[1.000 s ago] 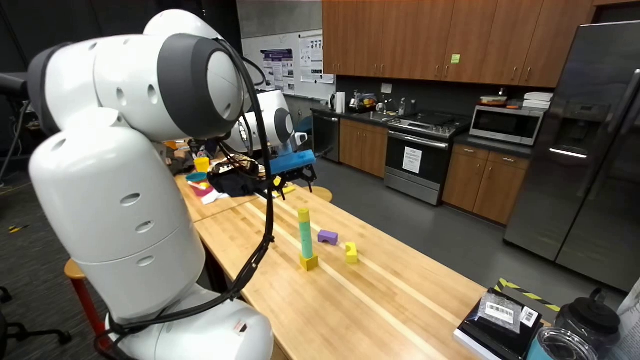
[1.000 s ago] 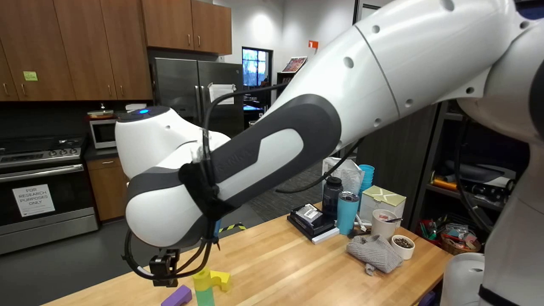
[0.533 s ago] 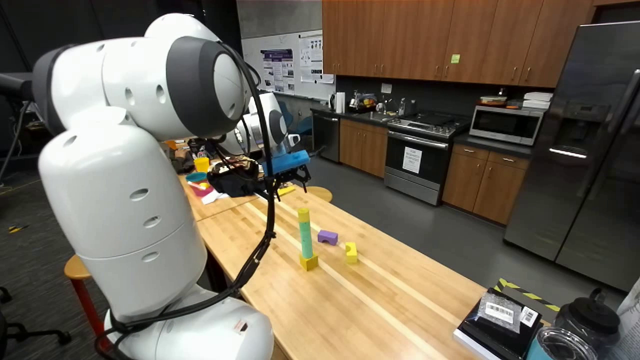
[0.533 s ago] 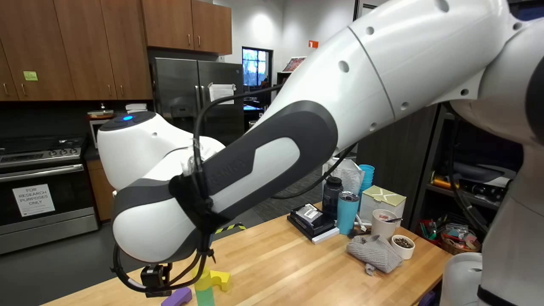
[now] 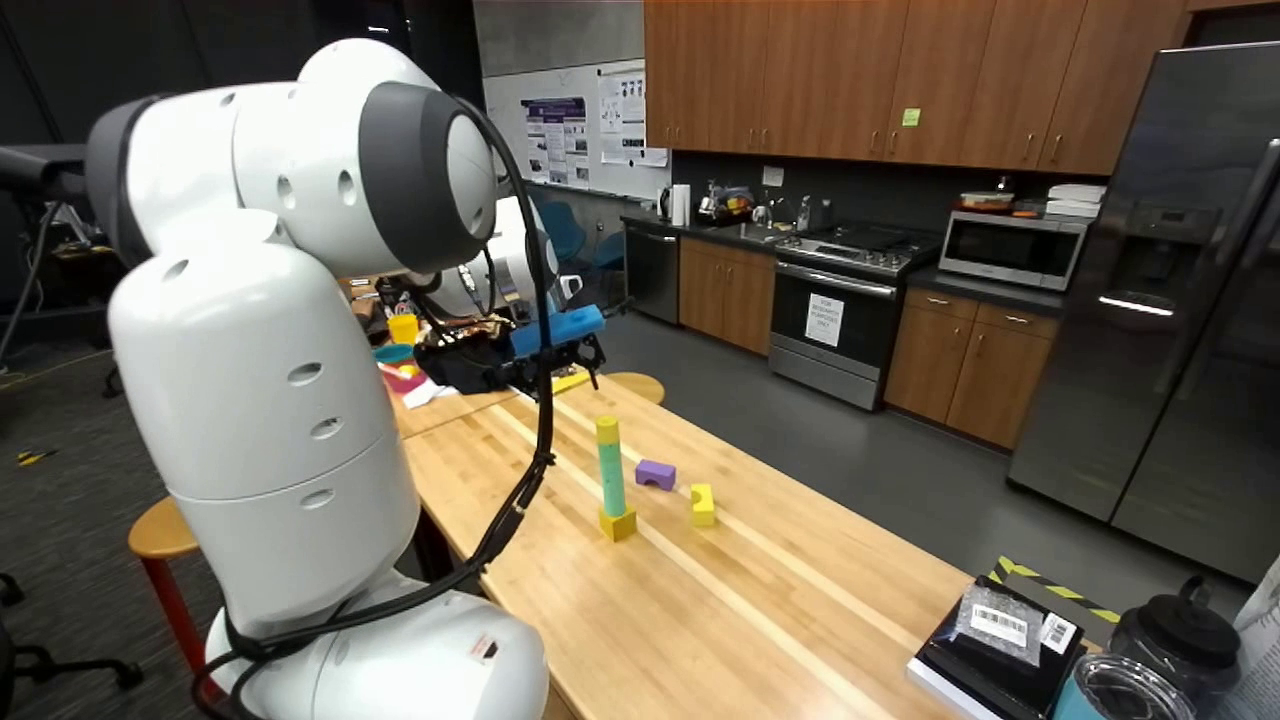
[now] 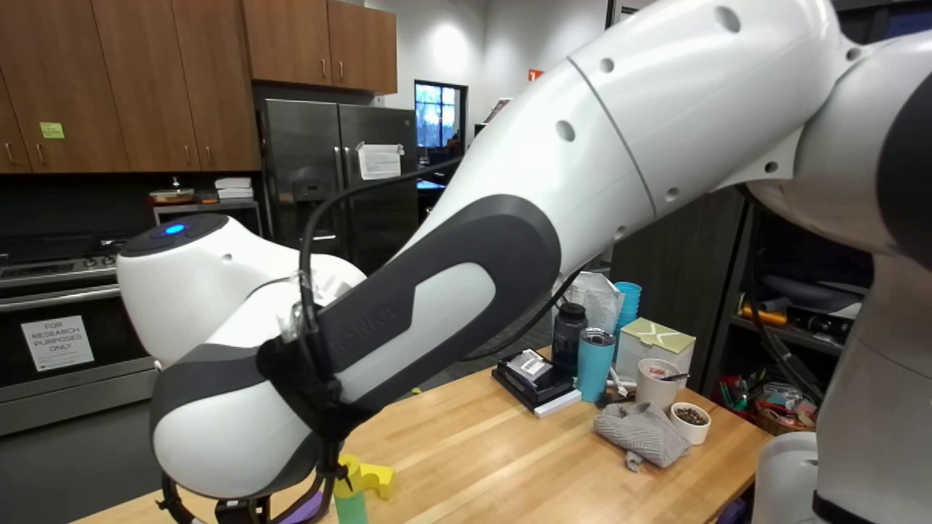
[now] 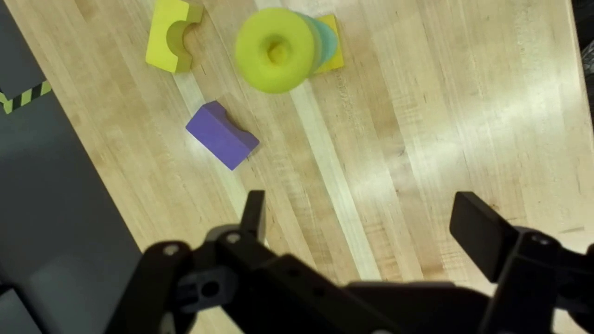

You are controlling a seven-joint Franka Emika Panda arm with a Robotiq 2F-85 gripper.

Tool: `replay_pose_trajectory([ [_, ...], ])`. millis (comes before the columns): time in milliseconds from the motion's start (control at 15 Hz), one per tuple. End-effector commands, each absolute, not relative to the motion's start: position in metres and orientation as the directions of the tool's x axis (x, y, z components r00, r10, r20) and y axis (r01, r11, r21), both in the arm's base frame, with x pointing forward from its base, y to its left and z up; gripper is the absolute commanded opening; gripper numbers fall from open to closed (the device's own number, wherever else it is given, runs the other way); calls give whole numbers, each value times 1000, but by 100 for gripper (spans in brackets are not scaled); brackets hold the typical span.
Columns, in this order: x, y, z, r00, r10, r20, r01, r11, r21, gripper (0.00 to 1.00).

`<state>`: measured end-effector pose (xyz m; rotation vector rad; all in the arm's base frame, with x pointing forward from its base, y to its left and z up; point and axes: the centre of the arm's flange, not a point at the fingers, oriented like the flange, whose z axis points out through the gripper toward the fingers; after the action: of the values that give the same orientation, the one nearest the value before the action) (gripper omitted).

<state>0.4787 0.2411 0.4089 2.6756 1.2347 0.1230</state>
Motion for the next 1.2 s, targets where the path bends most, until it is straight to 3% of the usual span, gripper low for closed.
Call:
replay_pose_trajectory([
  [0,483,256,406,620,784,-28,769,-601,218,100],
  [1133,525,293,421,550,830,-92,808,-501,310,100],
])
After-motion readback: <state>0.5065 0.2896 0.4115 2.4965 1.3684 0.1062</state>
